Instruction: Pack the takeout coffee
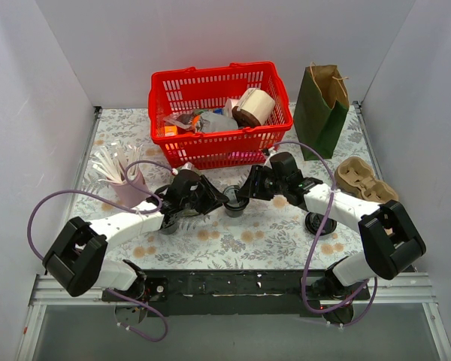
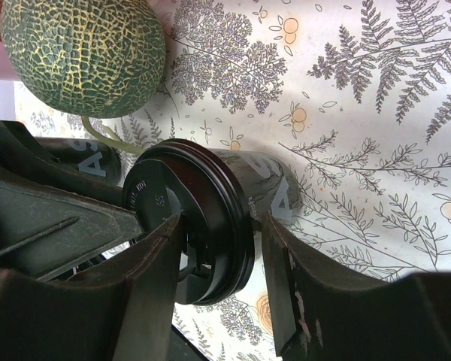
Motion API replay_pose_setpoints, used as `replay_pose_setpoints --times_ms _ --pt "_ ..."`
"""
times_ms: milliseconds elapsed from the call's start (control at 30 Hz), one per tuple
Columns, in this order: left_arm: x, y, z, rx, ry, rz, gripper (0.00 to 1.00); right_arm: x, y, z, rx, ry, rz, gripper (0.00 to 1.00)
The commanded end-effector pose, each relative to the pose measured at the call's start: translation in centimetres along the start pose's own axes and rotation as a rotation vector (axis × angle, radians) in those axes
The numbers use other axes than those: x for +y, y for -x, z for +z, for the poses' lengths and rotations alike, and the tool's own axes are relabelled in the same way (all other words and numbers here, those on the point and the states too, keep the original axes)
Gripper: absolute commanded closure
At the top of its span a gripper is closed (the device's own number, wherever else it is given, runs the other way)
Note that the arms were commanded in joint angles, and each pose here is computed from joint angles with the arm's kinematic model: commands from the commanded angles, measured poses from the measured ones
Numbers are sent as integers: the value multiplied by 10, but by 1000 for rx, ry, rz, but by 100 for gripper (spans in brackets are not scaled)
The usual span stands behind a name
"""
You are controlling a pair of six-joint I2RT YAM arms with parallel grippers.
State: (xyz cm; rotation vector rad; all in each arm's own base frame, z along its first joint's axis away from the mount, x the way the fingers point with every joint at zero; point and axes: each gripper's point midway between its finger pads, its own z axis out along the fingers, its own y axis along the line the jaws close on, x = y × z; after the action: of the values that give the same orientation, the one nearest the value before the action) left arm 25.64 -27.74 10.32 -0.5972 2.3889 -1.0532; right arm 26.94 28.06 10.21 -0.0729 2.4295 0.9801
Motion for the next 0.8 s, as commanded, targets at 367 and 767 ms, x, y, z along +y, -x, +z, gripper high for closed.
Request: replay_pose_setpoints --times_ms 367,767 --pt "60 -13 -1 38 300 95 54 -52 -29 -1 77 -193 -1 46" --pt "-20 11 -7 -17 97 167 28 0 29 -11 -34 -105 -29 34"
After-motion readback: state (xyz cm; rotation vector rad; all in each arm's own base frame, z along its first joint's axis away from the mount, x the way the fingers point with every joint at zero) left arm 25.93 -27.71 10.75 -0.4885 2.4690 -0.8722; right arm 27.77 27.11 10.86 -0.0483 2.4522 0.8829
